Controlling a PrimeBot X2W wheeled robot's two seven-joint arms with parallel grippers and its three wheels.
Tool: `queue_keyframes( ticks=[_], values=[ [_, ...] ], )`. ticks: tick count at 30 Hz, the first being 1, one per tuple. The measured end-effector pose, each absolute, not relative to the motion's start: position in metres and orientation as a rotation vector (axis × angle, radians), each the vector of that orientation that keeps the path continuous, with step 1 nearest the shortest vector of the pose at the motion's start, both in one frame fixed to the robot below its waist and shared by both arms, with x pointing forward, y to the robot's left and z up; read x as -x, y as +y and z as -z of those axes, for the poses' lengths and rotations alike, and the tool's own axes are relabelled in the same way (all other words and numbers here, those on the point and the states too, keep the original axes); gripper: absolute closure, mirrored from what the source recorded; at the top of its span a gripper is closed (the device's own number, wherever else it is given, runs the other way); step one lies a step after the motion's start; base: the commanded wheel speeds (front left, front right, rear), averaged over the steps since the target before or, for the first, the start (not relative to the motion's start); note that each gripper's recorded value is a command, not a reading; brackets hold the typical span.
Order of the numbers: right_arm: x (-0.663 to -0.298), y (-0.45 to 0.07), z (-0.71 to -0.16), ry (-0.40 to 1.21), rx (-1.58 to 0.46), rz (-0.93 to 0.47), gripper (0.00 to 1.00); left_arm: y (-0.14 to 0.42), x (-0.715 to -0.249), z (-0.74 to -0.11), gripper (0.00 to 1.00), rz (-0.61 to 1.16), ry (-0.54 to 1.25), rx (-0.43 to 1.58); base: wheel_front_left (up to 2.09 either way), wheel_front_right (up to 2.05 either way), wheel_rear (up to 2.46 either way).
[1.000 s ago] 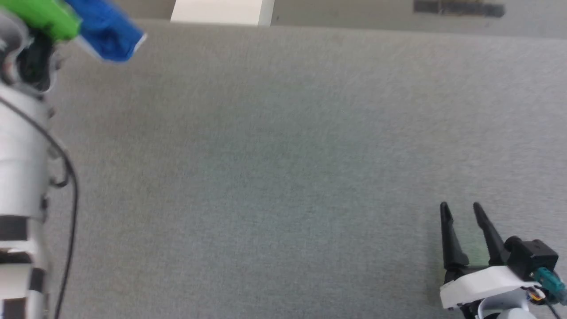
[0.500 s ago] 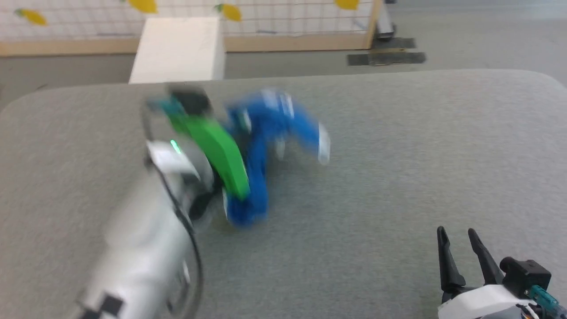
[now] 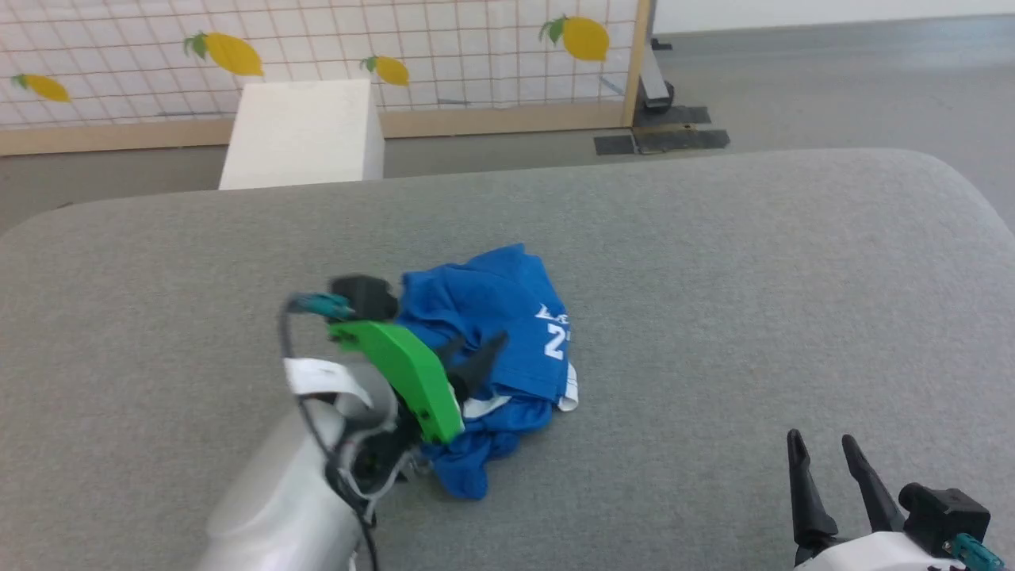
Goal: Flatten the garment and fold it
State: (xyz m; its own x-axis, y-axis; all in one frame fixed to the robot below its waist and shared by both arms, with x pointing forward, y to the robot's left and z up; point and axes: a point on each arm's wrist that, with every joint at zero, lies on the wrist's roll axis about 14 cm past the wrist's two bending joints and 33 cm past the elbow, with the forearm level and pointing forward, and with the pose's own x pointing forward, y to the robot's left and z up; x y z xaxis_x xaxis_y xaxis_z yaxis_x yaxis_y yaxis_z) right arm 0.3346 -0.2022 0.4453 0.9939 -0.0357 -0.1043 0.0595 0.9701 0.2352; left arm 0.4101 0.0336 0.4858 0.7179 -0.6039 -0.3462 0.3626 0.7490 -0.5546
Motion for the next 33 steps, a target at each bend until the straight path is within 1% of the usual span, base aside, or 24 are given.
queue_keyframes(
  ticks=[2, 5, 7, 11, 15, 18, 20, 23, 25, 30, 33],
  values=[
    [-0.336, -0.197, -0.447, 0.096, -0.246, 0.031, 0.0, 0.053, -0.421, -0.512, 0.0, 0.498, 0.428, 0.534, 0.0, 0.0, 0.0],
    [-0.34, -0.19, -0.452, 0.081, -0.256, 0.01, 0.0, 0.106, -0.431, -0.541, 0.0, 0.337, 0.22, 0.556, 0.0, 0.0, 0.0],
    [-0.341, -0.186, -0.456, 0.07, -0.258, -0.005, 0.0, 0.146, -0.426, -0.547, 0.0, 0.22, 0.104, 0.525, 0.0, 0.0, 0.0],
    [-0.343, -0.18, -0.462, 0.052, -0.256, -0.028, 0.0, 0.196, -0.396, -0.537, 0.0, 0.063, -0.045, 0.39, 0.0, 0.0, 0.0],
    [-0.343, -0.176, -0.466, 0.041, -0.255, -0.043, 0.0, 0.207, -0.37, -0.518, 0.0, 0.025, -0.045, 0.264, 0.0, 0.0, 0.0],
    [-0.341, -0.172, -0.46, 0.063, -0.251, -0.053, 0.0, 0.206, -0.36, -0.526, 0.0, 0.015, -0.091, 0.191, 0.0, 0.0, 0.0],
    [-0.339, -0.172, -0.451, 0.098, -0.252, -0.05, 0.0, 0.203, -0.355, -0.529, 0.0, 0.007, -0.113, 0.184, 0.0, 0.0, 0.0],
    [-0.342, -0.163, -0.442, 0.169, -0.229, -0.081, 0.0, 0.194, -0.347, -0.518, 0.0, 0.012, -0.093, 0.188, 0.0, 0.0, 0.0],
    [-0.353, -0.154, -0.441, 0.218, -0.217, -0.112, 0.0, 0.19, -0.346, -0.517, 0.0, 0.018, -0.096, 0.188, 0.0, 0.0, 0.0],
    [-0.407, -0.124, -0.466, 0.298, -0.119, -0.224, 0.0, 0.189, -0.353, -0.517, 0.0, 0.024, -0.102, 0.191, 0.0, 0.0, 0.0],
    [-0.433, -0.105, -0.47, 0.402, -0.036, -0.288, 0.0, 0.19, -0.358, -0.514, 0.0, 0.032, -0.097, 0.194, 0.0, 0.0, 0.0]
  ],
)
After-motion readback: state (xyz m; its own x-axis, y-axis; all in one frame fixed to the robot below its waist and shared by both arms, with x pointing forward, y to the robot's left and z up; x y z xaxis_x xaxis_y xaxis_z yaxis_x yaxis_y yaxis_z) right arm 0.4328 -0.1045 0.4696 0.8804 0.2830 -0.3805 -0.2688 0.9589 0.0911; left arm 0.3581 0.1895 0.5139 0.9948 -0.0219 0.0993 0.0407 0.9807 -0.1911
